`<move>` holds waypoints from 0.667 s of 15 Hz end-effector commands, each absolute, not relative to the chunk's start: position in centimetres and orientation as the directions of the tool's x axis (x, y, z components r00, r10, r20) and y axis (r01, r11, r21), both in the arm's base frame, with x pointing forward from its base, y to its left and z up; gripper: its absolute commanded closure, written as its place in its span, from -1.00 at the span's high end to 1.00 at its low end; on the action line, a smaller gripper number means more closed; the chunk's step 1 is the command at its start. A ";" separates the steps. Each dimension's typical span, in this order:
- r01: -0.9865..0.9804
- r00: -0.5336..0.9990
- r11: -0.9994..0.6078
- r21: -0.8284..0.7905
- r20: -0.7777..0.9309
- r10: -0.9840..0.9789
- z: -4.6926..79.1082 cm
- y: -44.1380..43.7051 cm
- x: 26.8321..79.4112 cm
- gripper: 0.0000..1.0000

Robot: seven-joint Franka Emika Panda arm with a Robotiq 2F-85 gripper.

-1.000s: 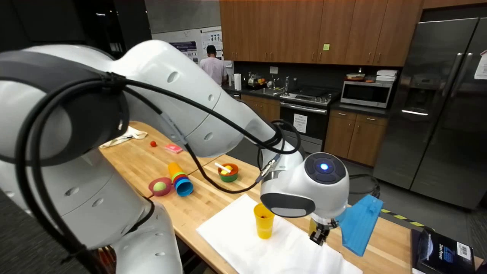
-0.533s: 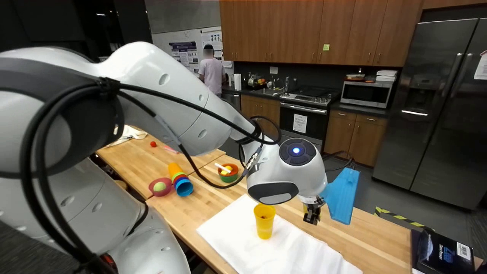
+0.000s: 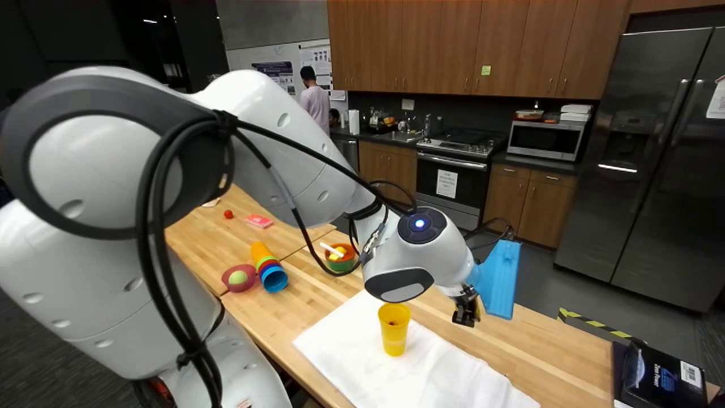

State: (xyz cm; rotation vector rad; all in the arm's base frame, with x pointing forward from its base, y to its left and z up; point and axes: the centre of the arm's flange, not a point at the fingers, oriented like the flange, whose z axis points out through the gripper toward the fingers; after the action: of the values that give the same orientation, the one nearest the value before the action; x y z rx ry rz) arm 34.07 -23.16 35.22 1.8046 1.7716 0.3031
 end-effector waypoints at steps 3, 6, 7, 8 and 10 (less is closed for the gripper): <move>0.852 0.146 0.074 0.519 -0.371 0.917 30.3 -19.6 31.7 -0.30; 0.904 0.196 0.007 0.427 -0.430 0.881 27.7 -19.4 32.2 -0.30; 0.925 0.198 -0.023 0.380 -0.429 0.881 26.7 -19.9 32.0 -0.30; 0.939 0.199 -0.050 0.339 -0.420 0.885 25.9 -21.1 31.4 -0.30; 0.958 0.215 -0.110 0.264 -0.408 0.887 24.6 -23.3 29.7 -0.30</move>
State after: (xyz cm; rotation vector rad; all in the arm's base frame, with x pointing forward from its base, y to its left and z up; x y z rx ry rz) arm 30.66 -26.31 24.20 1.9557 1.7109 -0.0439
